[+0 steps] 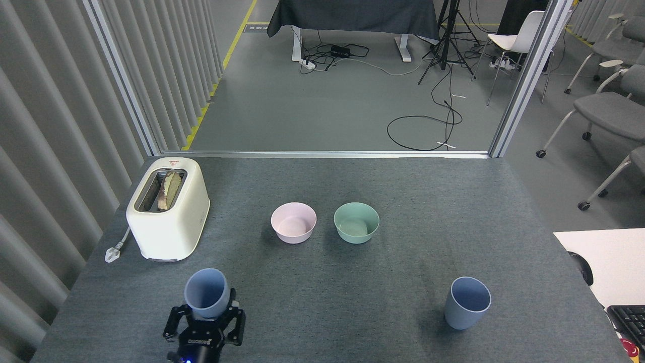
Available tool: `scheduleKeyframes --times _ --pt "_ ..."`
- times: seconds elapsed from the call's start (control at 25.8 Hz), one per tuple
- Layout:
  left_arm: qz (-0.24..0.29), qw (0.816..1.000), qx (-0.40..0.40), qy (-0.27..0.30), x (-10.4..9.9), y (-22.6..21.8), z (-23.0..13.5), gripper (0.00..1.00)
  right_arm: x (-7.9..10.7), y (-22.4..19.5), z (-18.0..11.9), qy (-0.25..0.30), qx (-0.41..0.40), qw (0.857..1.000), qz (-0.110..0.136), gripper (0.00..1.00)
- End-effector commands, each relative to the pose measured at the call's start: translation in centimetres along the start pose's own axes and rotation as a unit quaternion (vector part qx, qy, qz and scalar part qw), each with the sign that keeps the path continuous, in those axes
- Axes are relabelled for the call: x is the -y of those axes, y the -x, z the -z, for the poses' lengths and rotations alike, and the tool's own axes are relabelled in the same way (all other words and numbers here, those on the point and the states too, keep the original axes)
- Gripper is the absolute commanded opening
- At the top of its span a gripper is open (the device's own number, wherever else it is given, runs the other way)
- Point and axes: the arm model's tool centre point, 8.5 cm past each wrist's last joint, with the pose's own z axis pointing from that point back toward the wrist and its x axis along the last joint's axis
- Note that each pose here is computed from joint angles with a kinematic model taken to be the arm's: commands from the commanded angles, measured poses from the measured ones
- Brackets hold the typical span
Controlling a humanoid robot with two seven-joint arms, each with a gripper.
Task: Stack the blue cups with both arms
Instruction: 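Carry the blue cup toward the table centre with the left gripper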
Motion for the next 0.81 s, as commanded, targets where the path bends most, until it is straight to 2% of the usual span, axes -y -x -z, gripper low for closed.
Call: scheduleKeyframes --times 0.0,0.15,0.27,0.7,0.77 --pt "-0.002 0.996 0.084 -0.008 -0.3 -6.9 0.9 0.55 0.0 0.0 -0.1 0.0 0.001 1.0 -0.001 1.0" --pt "-0.013 0.993 0.113 0.02 1.2 -10.9 1.4 0.55 -0.1 0.1 -0.2 0.0 0.001 1.0 -0.002 1.0" --pt "-0.014 0.992 0.125 0.028 1.6 -12.9 1.8 0.54 -0.1 0.1 -0.2 0.0 0.001 1.0 -0.002 1.0" --pt "0.018 0.989 0.135 0.052 3.3 -13.0 1.3 0.55 -0.1 -0.2 -0.2 0.0 0.005 1.0 -0.001 1.0" --pt "0.017 0.989 0.134 0.052 3.3 -13.1 1.3 0.59 -0.1 -0.2 -0.2 0.0 0.005 1.0 -0.002 1.0"
